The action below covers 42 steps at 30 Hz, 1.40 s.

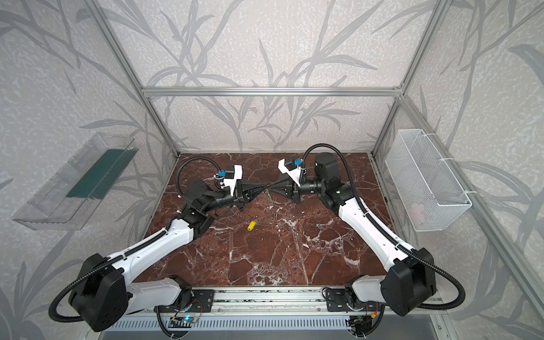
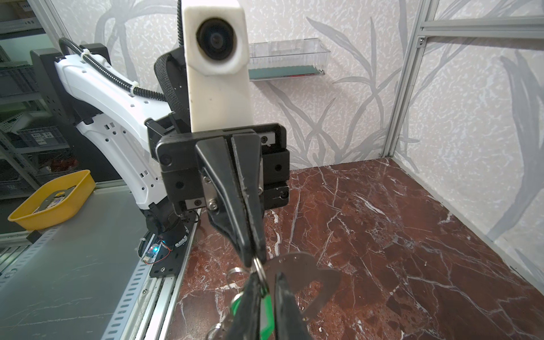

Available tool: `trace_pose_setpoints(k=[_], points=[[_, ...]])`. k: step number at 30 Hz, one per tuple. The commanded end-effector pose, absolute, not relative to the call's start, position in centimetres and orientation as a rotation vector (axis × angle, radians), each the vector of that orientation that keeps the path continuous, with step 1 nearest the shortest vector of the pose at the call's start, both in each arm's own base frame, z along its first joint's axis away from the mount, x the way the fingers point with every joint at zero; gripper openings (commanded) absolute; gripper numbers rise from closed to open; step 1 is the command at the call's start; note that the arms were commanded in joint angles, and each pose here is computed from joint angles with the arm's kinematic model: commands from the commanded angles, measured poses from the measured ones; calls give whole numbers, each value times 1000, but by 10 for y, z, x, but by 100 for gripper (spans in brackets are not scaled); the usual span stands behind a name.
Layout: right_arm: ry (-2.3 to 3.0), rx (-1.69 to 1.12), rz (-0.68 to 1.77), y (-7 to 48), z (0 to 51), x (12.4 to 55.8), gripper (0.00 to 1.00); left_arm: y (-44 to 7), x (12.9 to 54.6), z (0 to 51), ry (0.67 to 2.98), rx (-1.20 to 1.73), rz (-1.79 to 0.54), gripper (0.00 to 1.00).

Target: Put the keys on the keyring

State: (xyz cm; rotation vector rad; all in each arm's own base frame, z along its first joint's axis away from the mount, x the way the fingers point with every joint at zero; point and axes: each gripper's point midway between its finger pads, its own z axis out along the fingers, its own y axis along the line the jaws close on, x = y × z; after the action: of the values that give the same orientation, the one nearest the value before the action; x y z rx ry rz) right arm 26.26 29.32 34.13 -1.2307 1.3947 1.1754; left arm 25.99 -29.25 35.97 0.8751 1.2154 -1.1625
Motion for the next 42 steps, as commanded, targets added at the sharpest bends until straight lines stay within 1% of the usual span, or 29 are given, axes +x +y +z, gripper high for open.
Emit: trace_pose_setpoints(k=[1, 8, 14, 19, 23, 24, 26, 29, 32, 35, 40, 42], points=[[1365, -1251, 1205, 298, 343, 257, 11, -291, 254, 379, 1130, 887, -1164, 0], [1354, -1261, 1219, 302, 345, 254, 8, -292, 254, 378, 1125, 886, -1172, 0], [1345, -1273, 1239, 306, 346, 251, 0, -293, 255, 377, 1124, 886, -1179, 0], [1355, -1273, 1242, 308, 345, 254, 0, -293, 258, 374, 1140, 881, -1177, 0], [1440, -1287, 1130, 305, 333, 264, 0, -281, 274, 365, 1274, 832, -1018, 0], [1460, -1296, 1097, 303, 330, 266, 0, -274, 278, 365, 1309, 809, -954, 2], [1497, -1315, 1029, 300, 325, 270, 0, -261, 281, 365, 1355, 783, -840, 10], [1568, -1378, 904, 297, 316, 274, 0, -243, 284, 364, 1429, 762, -695, 15], [1665, -1463, 706, 294, 300, 283, 0, -228, 287, 359, 1518, 752, -589, 19], [1745, -1528, 539, 289, 293, 296, 0, -222, 286, 355, 1577, 762, -549, 20], [1769, -1643, 403, 291, 297, 309, 0, -239, 270, 344, 1568, 895, -628, 20], [1774, -1679, 394, 293, 300, 310, 0, -246, 268, 338, 1556, 934, -643, 19]])
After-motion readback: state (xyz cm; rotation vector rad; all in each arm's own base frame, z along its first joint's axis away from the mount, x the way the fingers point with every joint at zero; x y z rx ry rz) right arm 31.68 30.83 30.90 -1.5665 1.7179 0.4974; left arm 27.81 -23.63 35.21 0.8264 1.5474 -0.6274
